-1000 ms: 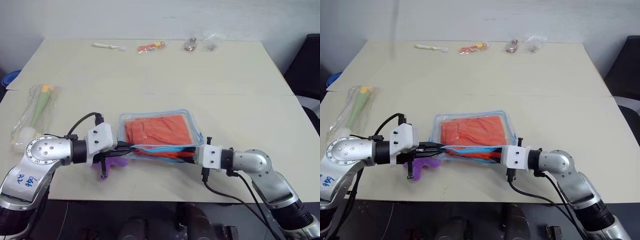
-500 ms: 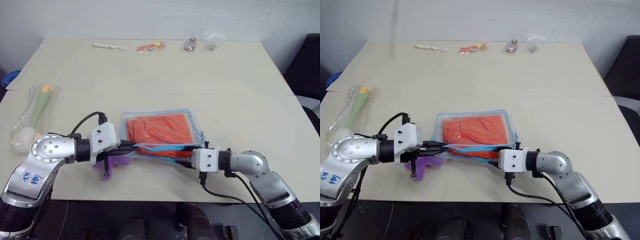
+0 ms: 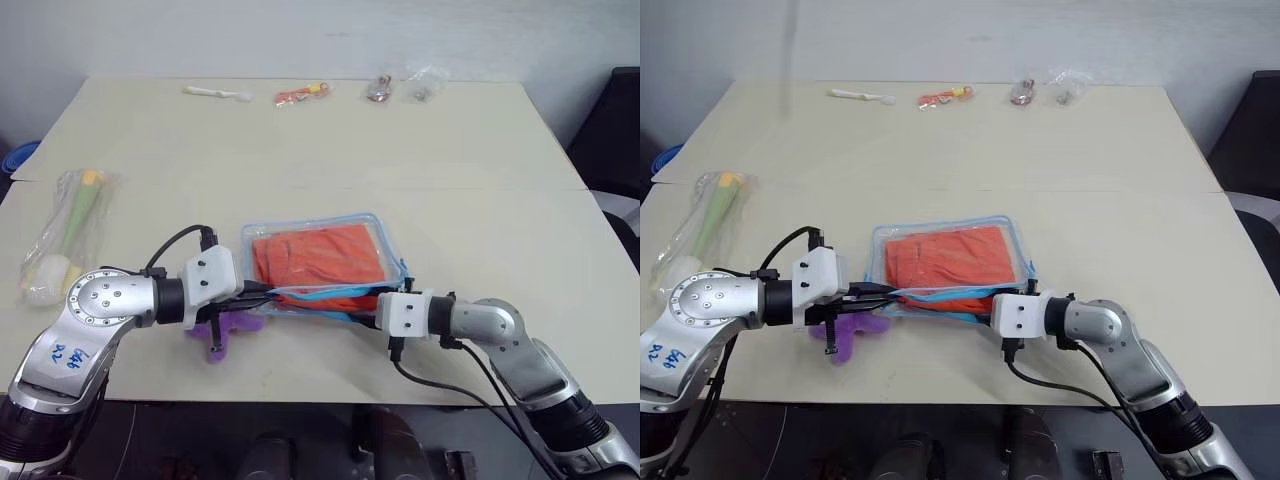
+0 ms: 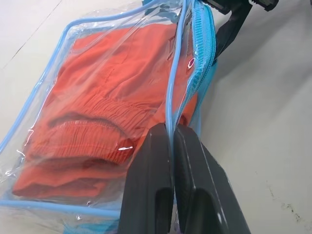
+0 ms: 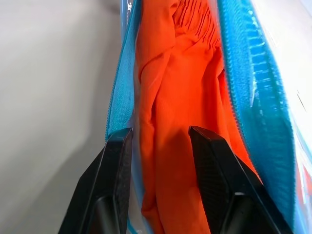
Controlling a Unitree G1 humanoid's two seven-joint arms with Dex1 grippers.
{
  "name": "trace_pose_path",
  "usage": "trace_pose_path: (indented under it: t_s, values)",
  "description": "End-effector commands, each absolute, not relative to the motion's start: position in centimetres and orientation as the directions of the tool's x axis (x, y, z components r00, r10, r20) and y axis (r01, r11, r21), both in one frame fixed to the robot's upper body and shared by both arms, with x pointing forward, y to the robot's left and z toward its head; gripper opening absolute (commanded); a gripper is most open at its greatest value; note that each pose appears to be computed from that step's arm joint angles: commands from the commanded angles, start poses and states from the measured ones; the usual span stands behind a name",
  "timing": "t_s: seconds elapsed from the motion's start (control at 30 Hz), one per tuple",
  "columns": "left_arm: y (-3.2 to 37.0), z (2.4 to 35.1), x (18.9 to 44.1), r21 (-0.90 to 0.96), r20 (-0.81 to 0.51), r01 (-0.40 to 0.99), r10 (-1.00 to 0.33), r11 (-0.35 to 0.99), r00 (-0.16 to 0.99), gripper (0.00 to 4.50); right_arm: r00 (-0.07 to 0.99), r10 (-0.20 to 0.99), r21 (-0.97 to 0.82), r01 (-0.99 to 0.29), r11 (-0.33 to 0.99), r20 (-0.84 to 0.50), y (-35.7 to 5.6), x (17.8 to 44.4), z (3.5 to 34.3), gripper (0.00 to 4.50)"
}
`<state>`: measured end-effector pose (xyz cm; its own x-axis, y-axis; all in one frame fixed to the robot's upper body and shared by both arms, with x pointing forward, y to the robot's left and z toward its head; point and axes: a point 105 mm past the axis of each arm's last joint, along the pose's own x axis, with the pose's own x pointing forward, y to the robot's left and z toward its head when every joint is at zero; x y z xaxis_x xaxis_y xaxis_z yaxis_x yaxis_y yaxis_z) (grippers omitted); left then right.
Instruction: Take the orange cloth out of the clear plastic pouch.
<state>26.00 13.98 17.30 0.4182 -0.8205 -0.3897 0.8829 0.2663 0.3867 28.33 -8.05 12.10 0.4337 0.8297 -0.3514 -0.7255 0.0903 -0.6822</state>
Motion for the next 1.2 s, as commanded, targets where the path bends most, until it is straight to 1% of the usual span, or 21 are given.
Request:
trace_pose_path:
  t_s: [0.03,0.17,0.3,0.43,0.53,0.8,0.97,1.2]
  values:
    - [13.3,18.3,25.7,0.426,-0.361,0.87,-0.835,0.249,0.415,0.12,0.441,0.833,-0.728,-0.682,0.07,-0.333,-7.4,28.7,12.4,1.89]
    - [13.2,18.3,25.7,0.424,-0.36,0.871,-0.836,0.248,0.413,0.12,0.47,0.827,-0.759,-0.646,0.084,-0.308,-6.4,29.6,12.6,1.89]
    - [13.1,18.3,25.7,0.422,-0.358,0.872,-0.838,0.248,0.412,0.12,0.481,0.816,-0.807,-0.59,0.032,-0.32,-5.5,30.3,12.3,1.89]
    - [13.0,18.2,25.7,0.42,-0.356,0.872,-0.839,0.25,0.411,0.12,0.472,0.82,-0.826,-0.564,-0.002,-0.324,-4.6,30.4,12.1,1.89]
    - [12.9,18.2,25.7,0.42,-0.356,0.873,-0.84,0.249,0.41,0.12,0.491,0.81,-0.853,-0.522,-0.022,-0.321,-4.1,30.9,12.0,1.89]
    - [12.8,18.2,25.7,0.422,-0.353,0.871,-0.84,0.251,0.412,0.12,0.594,0.757,-0.893,-0.449,0.031,-0.272,-4.0,33.0,11.6,1.89]
    - [12.8,18.1,25.7,0.424,-0.354,0.871,-0.839,0.25,0.413,0.12,0.606,0.749,-0.895,-0.444,0.037,-0.269,-3.6,33.5,11.0,1.89]
    - [12.8,18.2,25.8,0.428,-0.353,0.869,-0.839,0.248,0.414,0.12,0.6,0.751,-0.884,-0.465,0.045,-0.277,-3.3,33.5,10.2,1.89]
